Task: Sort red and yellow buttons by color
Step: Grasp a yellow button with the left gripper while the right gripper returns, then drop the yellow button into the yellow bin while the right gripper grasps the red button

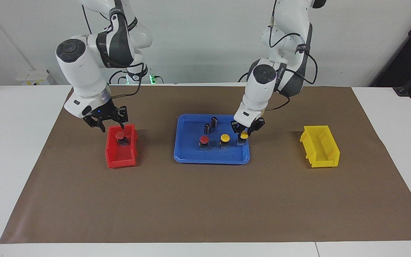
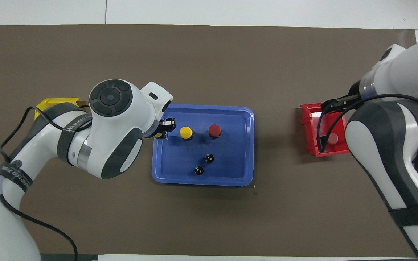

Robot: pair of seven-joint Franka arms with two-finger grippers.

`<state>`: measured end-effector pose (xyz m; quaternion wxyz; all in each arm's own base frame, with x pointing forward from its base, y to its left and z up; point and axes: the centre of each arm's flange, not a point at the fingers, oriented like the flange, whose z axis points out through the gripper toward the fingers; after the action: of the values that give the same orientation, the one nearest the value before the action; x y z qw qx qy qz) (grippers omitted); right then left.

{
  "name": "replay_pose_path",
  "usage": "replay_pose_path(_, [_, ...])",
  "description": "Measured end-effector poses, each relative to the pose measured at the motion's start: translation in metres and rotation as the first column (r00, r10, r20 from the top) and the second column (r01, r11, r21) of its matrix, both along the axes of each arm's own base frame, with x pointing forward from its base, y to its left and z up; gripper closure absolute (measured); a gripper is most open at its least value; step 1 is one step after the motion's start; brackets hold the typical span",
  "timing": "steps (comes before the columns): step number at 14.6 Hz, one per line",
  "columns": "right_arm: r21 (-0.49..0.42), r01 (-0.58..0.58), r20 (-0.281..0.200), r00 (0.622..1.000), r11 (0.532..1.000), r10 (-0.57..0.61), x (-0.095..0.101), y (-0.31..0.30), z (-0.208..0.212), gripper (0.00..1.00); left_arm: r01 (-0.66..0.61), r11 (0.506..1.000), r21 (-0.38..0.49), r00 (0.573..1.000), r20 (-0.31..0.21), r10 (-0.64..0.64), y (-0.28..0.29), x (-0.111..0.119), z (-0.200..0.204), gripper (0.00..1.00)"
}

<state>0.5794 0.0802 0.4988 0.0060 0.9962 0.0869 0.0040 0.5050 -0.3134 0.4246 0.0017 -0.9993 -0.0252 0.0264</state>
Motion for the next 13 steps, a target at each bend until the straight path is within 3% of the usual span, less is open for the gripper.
replay_pose_path(3, [0.036,0.072,0.043,0.996,0.997,-0.073,0.002,0.093,-0.002,0.29,0.031,0.999,0.026,0.999,-0.021,-0.031,0.053,0.024,0.052,0.59])
replay_pose_path(8, [0.051,0.154,0.088,0.983,0.987,-0.158,-0.03,0.268,-0.069,0.29,0.064,0.998,0.001,0.998,-0.023,-0.064,0.253,0.067,0.078,0.59])
replay_pose_path(11, [0.05,0.153,0.065,0.986,0.987,-0.156,-0.036,0.302,-0.121,0.29,0.051,0.999,-0.007,0.998,-0.024,-0.051,0.324,0.069,0.072,0.59])
replay_pose_path(13, [0.049,0.154,0.057,0.986,0.987,-0.157,-0.034,0.302,-0.135,0.29,0.052,0.999,-0.007,0.999,0.012,-0.052,0.35,0.067,0.058,0.59])
